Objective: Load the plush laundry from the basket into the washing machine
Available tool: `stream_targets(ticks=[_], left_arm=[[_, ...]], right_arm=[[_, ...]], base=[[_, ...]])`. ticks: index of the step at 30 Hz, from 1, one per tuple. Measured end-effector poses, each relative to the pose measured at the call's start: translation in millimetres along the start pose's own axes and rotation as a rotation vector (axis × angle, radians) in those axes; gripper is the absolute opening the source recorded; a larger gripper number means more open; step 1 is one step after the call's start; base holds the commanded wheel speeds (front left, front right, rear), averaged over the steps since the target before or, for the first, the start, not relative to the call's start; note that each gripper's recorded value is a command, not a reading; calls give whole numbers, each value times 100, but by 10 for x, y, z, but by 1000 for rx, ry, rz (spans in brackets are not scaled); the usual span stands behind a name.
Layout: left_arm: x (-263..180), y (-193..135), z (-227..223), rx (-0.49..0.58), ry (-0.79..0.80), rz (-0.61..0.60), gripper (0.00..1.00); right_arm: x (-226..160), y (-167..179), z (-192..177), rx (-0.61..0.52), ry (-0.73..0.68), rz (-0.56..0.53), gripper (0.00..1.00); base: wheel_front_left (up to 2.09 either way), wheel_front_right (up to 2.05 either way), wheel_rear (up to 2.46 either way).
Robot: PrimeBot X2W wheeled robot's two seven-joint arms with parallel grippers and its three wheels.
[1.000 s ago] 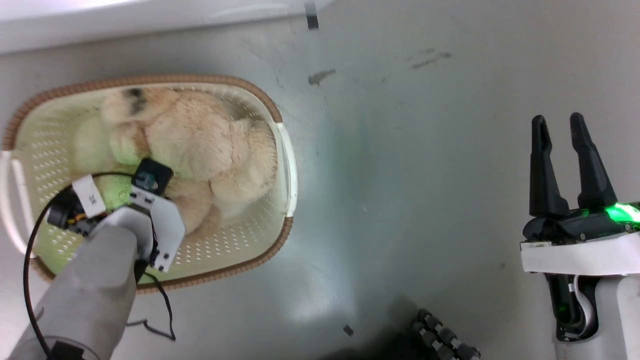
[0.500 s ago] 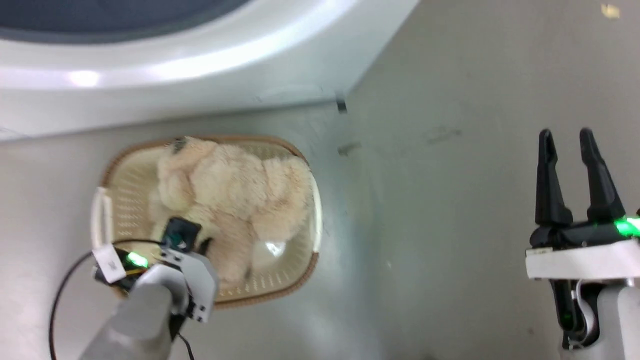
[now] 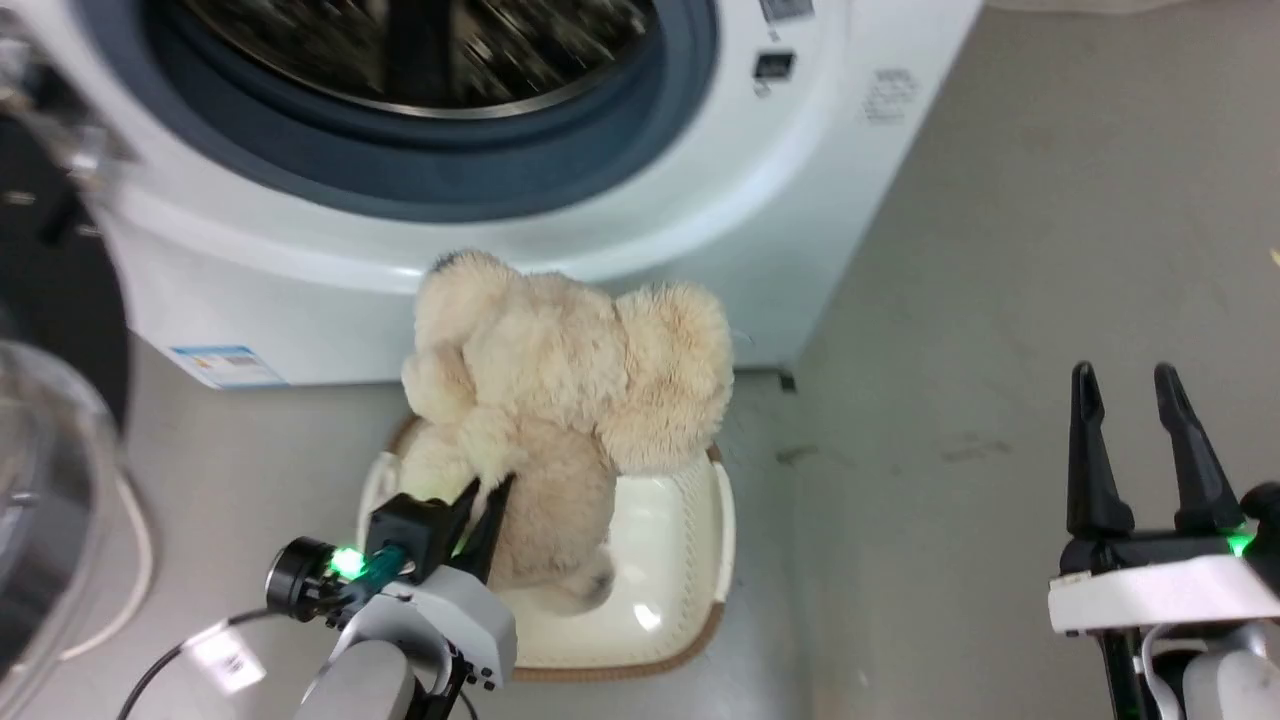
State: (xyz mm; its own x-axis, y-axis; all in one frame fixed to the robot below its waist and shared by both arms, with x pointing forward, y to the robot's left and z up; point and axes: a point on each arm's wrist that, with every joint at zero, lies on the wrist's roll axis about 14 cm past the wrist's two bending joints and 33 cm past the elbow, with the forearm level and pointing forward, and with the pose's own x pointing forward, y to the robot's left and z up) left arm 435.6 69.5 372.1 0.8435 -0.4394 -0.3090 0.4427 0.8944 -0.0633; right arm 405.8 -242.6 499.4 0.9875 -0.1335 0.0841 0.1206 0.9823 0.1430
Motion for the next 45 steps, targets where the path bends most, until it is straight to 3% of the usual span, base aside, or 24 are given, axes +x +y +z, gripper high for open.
stream_targets(ticks=[9,16,34,40,45], left_arm=[[-467,258,925,-4,-313,151,0],[-305,349,1187,82,-382,123,0],[1563,1010,1880,287,-340,56,0],[2186,1255,1783,397,-250,74,0],[2609,1392,1651,385,-186,89,0]], right_arm=[[-36,225,156,26,-43,64,100],[4,229,10,28,-6,64,100],[414,-103,-581,78,96,-39,100],[409,-266,-771,83,141,-87,100],[346,-380,-912,75,185,-122,100]], base=[[0,0,0],[0,0,0],[0,0,0],[0,0,0],[0,0,0]])
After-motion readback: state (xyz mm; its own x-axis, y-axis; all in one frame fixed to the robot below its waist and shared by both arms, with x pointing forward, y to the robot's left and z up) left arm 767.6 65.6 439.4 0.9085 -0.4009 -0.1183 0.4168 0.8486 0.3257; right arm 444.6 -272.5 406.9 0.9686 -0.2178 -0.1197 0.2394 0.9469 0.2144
